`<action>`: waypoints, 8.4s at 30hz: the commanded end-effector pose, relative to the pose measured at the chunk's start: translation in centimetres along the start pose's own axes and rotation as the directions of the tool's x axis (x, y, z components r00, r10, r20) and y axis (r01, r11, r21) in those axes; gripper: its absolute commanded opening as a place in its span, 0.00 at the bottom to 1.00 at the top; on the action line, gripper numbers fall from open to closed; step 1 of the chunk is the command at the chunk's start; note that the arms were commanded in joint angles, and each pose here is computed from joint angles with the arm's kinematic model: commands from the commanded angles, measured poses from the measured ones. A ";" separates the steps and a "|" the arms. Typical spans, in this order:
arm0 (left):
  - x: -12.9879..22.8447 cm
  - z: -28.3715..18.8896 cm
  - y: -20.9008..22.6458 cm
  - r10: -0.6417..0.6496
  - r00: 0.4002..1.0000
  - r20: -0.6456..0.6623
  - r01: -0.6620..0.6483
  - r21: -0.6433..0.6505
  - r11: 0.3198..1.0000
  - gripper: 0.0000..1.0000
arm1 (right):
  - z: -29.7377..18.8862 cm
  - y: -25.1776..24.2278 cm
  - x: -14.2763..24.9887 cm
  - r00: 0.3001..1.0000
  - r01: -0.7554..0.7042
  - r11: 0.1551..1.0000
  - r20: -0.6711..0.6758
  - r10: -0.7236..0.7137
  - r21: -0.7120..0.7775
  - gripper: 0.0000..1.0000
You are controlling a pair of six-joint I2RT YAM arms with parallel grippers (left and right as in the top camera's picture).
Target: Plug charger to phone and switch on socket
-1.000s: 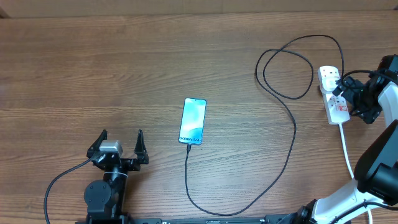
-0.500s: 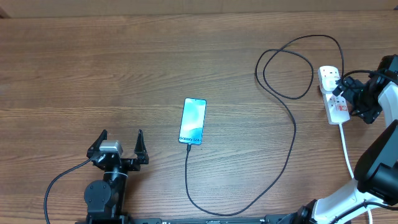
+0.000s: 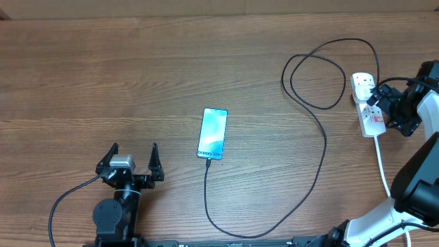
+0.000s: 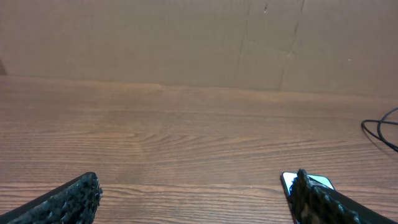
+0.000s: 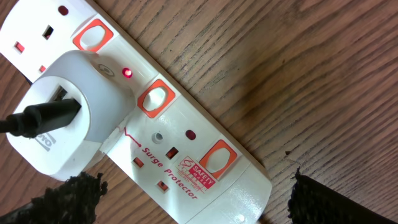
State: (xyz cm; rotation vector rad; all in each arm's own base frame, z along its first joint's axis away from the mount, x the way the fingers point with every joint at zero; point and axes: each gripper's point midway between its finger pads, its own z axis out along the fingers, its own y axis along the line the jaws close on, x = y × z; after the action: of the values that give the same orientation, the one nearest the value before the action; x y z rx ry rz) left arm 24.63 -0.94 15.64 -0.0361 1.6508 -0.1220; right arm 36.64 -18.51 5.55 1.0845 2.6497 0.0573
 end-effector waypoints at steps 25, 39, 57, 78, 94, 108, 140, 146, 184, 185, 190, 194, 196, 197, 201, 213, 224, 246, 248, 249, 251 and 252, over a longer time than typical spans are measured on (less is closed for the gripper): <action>0.0 0.0 0.2 0.024 1.000 0.005 -0.023 -0.012 1.000 0.99 | -4.3 2.7 -1.5 0.992 0.056 0.997 0.117 -0.049 -0.051 1.00; 0.0 0.0 0.2 0.024 1.000 0.005 -0.023 -0.012 1.000 1.00 | -10.0 11.7 1.4 0.941 0.278 0.949 0.238 -0.239 -0.148 1.00; 0.0 0.0 0.2 0.024 1.000 0.005 -0.023 -0.012 1.000 0.99 | -16.3 19.4 7.3 0.844 0.498 0.831 0.359 -0.398 -0.248 1.00; 0.0 0.0 0.2 0.024 1.000 0.005 -0.023 -0.012 1.000 0.99 | -23.3 18.7 7.5 0.793 0.524 0.802 0.507 -0.338 -0.286 1.00; 0.0 0.0 0.2 0.024 1.000 0.005 -0.023 -0.012 1.000 1.00 | -23.0 18.7 7.6 0.796 0.523 0.804 0.500 -0.341 -0.284 1.00; 0.0 0.0 0.2 0.024 1.000 0.005 -0.023 -0.012 1.000 1.00 | -20.7 18.1 8.4 0.815 0.515 0.813 0.450 -0.365 -0.272 1.00; 0.0 0.0 0.2 0.024 1.000 0.005 -0.023 -0.012 1.000 0.99 | -10.6 13.0 14.6 0.874 0.482 0.852 0.185 -0.450 -0.203 1.00; 0.0 0.0 0.2 0.024 1.000 0.005 -0.023 -0.012 1.000 0.99 | -9.7 12.3 15.5 0.876 0.479 0.856 0.155 -0.456 -0.195 1.00; 0.0 0.0 0.2 0.024 1.000 0.005 -0.023 -0.012 1.000 1.00 | -15.5 11.7 15.4 0.846 0.500 0.831 0.344 -0.408 -0.243 1.00; 0.0 0.0 0.2 0.024 1.000 0.005 -0.023 -0.012 1.000 1.00 | -15.6 11.6 15.4 0.843 0.502 0.832 0.350 -0.409 -0.237 1.00; 0.0 0.0 0.2 0.024 1.000 0.005 -0.023 -0.012 1.000 1.00 | -15.7 11.3 15.5 0.836 0.506 0.833 0.365 -0.410 -0.224 1.00; 0.0 0.0 0.2 0.024 1.000 0.005 -0.023 -0.012 1.000 1.00 | -14.6 11.5 15.6 0.811 0.527 0.823 0.415 -0.413 -0.211 1.00; 0.0 0.0 0.2 0.024 1.000 0.005 -0.023 -0.012 1.000 0.99 | -13.6 11.9 16.1 0.797 0.543 0.809 0.441 -0.412 -0.225 1.00; 0.0 0.0 0.2 0.024 1.000 0.005 -0.023 -0.012 1.000 1.00 | -13.2 12.2 16.3 0.789 0.551 0.801 0.456 -0.411 -0.232 1.00; 0.0 0.0 0.2 0.024 1.000 0.005 -0.023 -0.012 1.000 0.99 | -12.1 13.3 16.9 0.755 0.583 0.770 0.522 -0.397 -0.258 1.00; 0.0 0.0 0.2 0.024 1.000 0.005 -0.023 -0.012 1.000 0.99 | -11.7 13.6 17.2 0.749 0.589 0.759 0.540 -0.384 -0.277 1.00; 0.0 0.0 0.2 0.024 1.000 0.005 -0.023 -0.012 1.000 1.00 | -9.3 12.2 18.6 0.766 0.583 0.768 0.491 -0.414 -0.263 1.00; 0.0 0.0 0.2 0.024 1.000 0.005 -0.023 -0.012 1.000 0.99 | -8.7 12.8 18.9 0.748 0.599 0.741 0.542 -0.384 -0.302 1.00; 0.0 0.0 0.2 0.024 1.000 0.005 -0.023 -0.012 1.000 1.00 | -8.7 13.0 19.1 0.738 0.608 0.727 0.565 -0.369 -0.319 1.00; 0.0 0.0 0.2 0.024 1.000 0.005 -0.023 -0.012 1.000 1.00 | -8.7 13.0 19.1 0.733 0.612 0.721 0.577 -0.361 -0.326 1.00; 0.0 0.0 0.2 0.024 1.000 0.005 -0.023 -0.012 1.000 1.00 | -8.6 12.9 19.3 0.725 0.616 0.715 0.594 -0.349 -0.332 1.00; 0.0 0.0 0.2 0.024 1.000 0.005 -0.023 -0.012 1.000 1.00 | -8.6 12.8 19.4 0.722 0.617 0.714 0.599 -0.345 -0.332 1.00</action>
State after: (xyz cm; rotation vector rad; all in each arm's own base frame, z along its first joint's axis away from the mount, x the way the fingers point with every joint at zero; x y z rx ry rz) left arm 24.63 -0.88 15.63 -0.0384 1.6511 -0.1189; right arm 30.32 4.34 10.99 0.1510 2.1746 0.2896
